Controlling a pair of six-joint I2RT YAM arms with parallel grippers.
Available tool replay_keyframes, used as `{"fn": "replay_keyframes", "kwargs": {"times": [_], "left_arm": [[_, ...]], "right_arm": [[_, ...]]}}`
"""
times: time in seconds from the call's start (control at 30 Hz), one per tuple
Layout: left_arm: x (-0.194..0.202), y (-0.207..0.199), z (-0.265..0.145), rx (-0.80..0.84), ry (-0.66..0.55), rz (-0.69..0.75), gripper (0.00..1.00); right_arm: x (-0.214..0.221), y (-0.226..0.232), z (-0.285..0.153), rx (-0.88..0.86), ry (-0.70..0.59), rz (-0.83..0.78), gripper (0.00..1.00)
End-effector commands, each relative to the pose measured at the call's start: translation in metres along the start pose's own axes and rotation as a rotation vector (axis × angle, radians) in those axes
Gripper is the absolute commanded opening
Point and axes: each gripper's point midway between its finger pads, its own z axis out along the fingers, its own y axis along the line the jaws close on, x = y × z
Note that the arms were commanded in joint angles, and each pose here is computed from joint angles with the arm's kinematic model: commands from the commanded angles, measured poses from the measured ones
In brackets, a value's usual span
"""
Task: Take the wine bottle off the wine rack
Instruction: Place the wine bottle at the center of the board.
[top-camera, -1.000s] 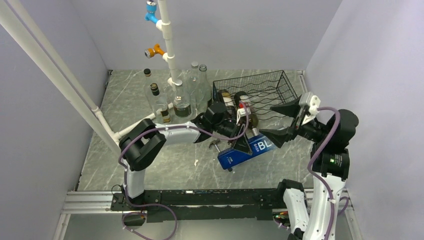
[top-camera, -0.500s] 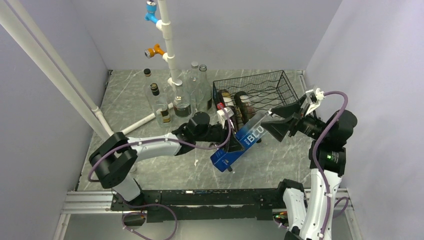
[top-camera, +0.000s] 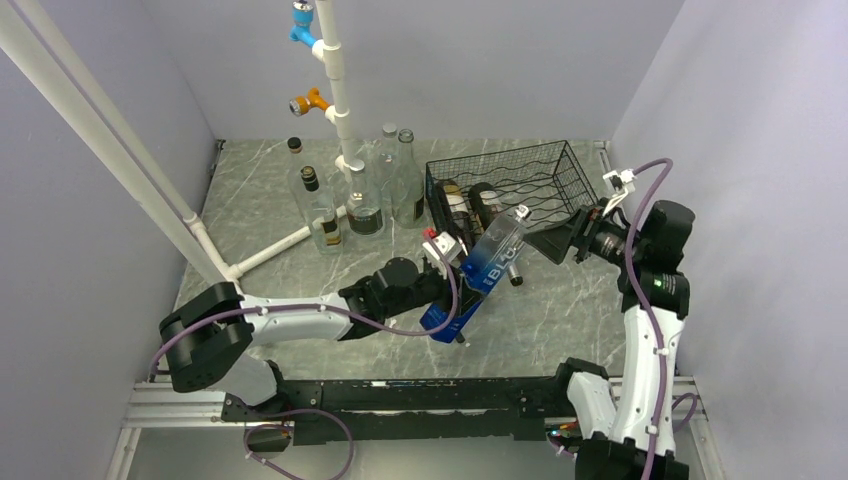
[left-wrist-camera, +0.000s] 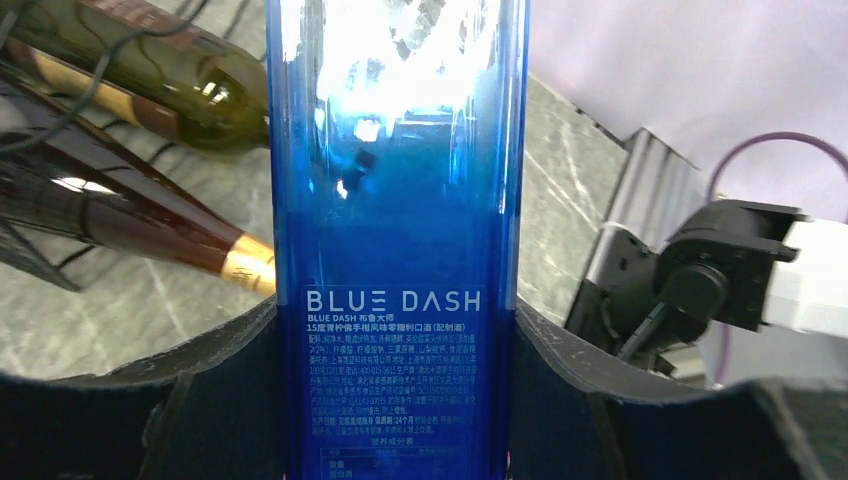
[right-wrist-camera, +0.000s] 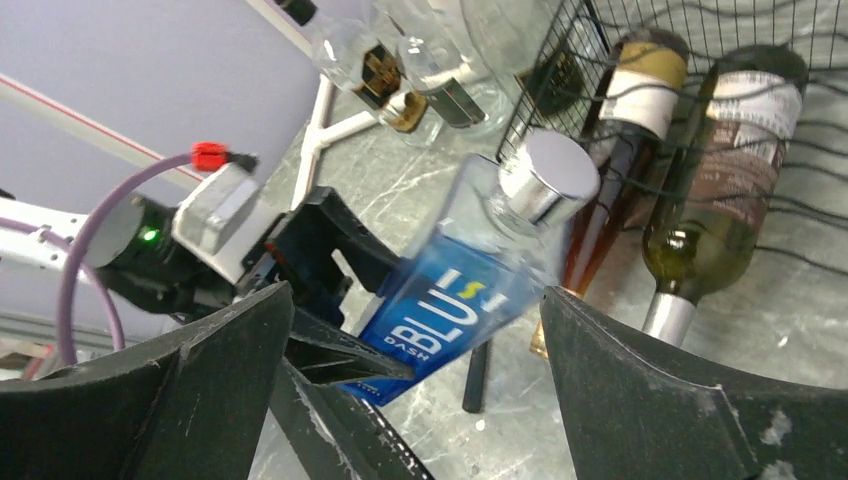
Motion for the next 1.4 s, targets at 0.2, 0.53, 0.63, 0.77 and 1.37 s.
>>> {"fn": "replay_keyframes", "kwargs": {"times": [0.2, 0.53, 0.63, 0.77, 1.37], "left_arm": [[-0.115, -0.035, -0.012, -0.083, -0.452, 0.132, 0.00], [-0.123, -0.046, -0.004, -0.159, -0.509, 0.175, 0.00], [-0.124, -0.050, 0.000, -0.169, -0.523, 0.186, 0.00], [-0.127, -0.055, 0.003, -0.176, -0.539, 0.202, 0.00], [-0.114, -0.060, 0.013, -0.152, -0.504, 0.209, 0.00]], "right_arm": [[0.017, -0.024, 0.012, 0.044, 0.066, 0.063, 0.96], [0.017, -0.018, 0.036, -0.038, 0.080, 0.063, 0.97], [0.017, -0.013, 0.044, -0.071, 0.081, 0.067, 0.98], [0.017, -0.013, 0.052, -0.094, 0.082, 0.081, 0.98], [0.017, -0.001, 0.058, -0.219, 0.072, 0.040, 0.23]]}}
